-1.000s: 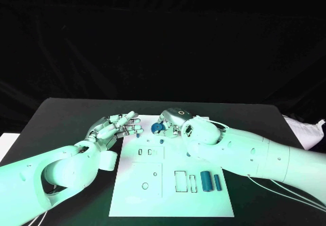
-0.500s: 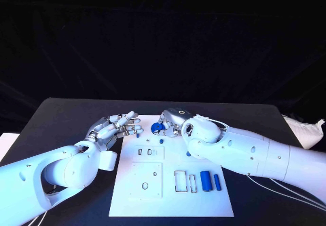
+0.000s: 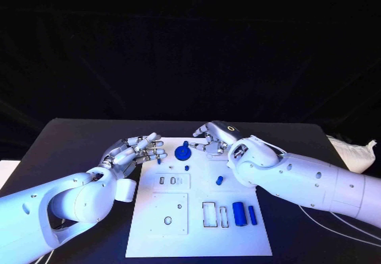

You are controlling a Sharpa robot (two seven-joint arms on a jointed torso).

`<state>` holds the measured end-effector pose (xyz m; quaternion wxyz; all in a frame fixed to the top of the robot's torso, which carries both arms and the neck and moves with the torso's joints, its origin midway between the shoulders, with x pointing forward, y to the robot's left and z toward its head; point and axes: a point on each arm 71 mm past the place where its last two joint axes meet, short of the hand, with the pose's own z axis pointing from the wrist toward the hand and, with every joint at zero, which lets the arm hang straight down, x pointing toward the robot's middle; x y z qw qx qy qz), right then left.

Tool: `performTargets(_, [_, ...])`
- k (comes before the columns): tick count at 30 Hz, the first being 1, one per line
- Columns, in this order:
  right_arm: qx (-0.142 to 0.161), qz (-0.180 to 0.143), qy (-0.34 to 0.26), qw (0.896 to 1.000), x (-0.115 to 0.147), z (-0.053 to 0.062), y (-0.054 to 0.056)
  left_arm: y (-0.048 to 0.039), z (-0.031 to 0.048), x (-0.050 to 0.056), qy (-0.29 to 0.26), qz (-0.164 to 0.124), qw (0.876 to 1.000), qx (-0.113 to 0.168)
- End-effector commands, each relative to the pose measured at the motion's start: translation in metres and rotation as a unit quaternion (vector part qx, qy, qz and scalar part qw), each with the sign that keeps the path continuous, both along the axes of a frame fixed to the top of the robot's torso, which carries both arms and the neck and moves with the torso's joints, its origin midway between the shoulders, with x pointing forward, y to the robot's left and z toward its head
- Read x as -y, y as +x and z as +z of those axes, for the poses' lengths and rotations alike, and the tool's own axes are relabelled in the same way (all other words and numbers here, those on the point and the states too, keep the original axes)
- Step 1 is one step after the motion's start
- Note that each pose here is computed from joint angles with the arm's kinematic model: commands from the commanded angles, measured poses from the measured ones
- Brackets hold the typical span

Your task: Assemble the parts on the task board

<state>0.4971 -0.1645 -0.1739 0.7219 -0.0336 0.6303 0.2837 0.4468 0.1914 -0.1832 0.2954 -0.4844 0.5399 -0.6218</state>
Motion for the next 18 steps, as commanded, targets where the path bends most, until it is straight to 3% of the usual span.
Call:
performTargets(1, [0.014,0.045,0.077,0.996,0.019,0.01,-0.006,-0.0003,-0.0002,0.002,-0.007,-0.01,1.0,0.002])
performTargets(7, [-0.029,0.04,0.086,0.995,0.07,0.009,-0.009,0.0002,-0.0029,0.001,-0.007,-0.009,1.0,-0.001])
performTargets(12, [-0.076,0.023,0.077,0.994,0.11,-0.005,-0.012,0.0002,-0.005,0.001,-0.007,-0.009,1.0,-0.003])
performTargets(18, [-0.101,-0.001,0.066,0.993,0.136,-0.018,-0.011,0.0001,-0.0066,0.001,-0.007,-0.008,1.0,-0.005])
